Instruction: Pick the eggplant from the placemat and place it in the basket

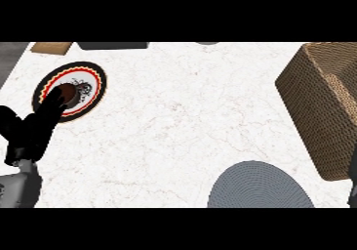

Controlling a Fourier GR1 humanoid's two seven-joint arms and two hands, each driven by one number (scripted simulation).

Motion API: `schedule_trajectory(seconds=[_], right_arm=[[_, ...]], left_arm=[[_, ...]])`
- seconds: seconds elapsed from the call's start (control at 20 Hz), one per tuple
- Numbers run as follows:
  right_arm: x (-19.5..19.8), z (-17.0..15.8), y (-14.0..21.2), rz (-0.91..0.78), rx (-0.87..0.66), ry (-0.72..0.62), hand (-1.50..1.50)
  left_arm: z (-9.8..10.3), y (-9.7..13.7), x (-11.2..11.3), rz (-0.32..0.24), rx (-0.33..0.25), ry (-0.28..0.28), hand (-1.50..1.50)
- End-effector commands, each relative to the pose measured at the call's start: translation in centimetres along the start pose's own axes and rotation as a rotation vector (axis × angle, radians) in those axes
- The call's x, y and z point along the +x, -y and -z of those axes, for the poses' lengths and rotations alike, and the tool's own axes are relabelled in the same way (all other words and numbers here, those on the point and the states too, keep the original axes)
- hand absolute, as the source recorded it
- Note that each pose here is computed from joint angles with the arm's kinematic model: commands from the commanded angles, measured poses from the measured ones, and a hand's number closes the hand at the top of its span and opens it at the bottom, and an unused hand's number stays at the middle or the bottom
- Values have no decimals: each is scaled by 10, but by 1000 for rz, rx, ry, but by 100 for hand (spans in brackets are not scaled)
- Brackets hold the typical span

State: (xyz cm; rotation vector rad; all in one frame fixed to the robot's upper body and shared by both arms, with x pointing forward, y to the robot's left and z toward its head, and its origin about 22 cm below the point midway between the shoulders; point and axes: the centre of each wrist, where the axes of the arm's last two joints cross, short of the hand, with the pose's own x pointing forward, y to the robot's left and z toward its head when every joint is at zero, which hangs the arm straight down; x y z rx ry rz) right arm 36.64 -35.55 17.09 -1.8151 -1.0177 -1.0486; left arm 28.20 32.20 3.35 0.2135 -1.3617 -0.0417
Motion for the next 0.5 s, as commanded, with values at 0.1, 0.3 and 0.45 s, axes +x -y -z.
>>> schedule_trajectory(seconds=[0.1, 0.3, 0.45], right_arm=[[-24, -16, 70, 81, 44, -132, -150], [-46, -13, 112, 46, 132, -133, -150], [-62, -12, 147, 23, 186, -120, -150]], left_arm=[[-5, -6, -6, 3, 24, -1, 0], [0, -12, 8, -2, 25, -11, 0], [2, -6, 5, -2, 23, -12, 0]])
